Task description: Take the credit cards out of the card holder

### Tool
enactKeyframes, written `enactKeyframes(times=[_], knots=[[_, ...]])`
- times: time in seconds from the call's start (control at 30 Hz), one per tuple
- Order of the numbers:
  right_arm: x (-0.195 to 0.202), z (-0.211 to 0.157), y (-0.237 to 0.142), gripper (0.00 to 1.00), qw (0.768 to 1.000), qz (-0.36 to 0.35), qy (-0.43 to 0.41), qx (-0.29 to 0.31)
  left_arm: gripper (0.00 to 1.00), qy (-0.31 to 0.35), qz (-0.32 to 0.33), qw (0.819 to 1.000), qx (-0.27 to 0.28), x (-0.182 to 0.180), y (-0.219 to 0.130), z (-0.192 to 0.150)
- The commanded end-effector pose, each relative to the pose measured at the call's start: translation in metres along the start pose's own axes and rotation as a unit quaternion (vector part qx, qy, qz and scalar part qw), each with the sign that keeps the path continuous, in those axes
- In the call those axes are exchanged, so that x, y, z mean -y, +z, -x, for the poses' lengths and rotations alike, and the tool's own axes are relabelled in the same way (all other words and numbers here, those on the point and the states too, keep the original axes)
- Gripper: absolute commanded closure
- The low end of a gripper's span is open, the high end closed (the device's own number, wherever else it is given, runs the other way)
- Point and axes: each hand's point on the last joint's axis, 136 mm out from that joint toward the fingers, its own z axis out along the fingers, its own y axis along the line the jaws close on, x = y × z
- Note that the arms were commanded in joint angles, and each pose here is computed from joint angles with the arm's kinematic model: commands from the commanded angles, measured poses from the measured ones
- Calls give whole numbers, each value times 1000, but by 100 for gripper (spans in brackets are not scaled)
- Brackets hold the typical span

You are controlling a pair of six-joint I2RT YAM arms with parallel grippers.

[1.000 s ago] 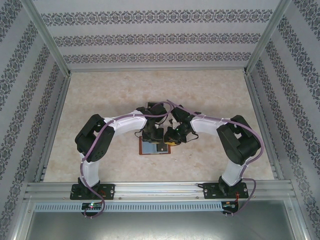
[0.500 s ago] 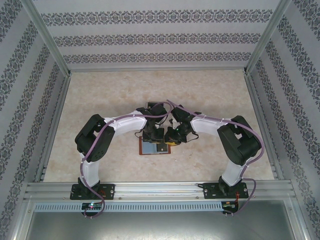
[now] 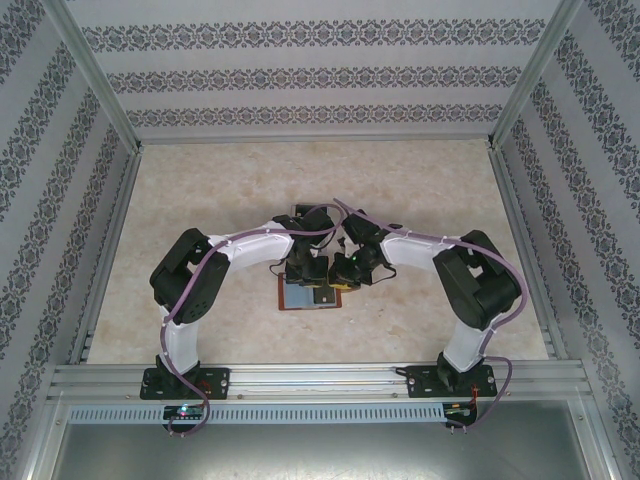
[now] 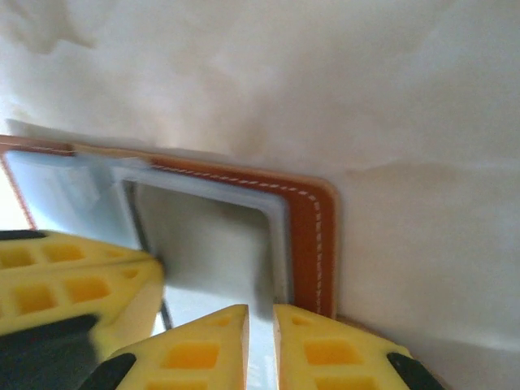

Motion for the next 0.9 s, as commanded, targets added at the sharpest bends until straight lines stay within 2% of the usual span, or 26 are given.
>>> enactKeyframes(times=[0.0, 0.23, 0.47, 0.87], knots=[[11, -3, 9, 83, 1000, -22, 6, -10, 98, 0, 10, 1000, -13, -4, 5, -9], [28, -6, 6, 83, 998, -59, 7, -9, 98, 1, 28, 1000, -14, -13, 3, -12], [29, -5, 1, 83, 998, -61, 6, -7, 98, 6, 57, 998, -13, -25, -1, -15], [29, -6, 0, 82, 998, -60, 5, -7, 98, 10, 55, 998, -3, -23, -13, -15]])
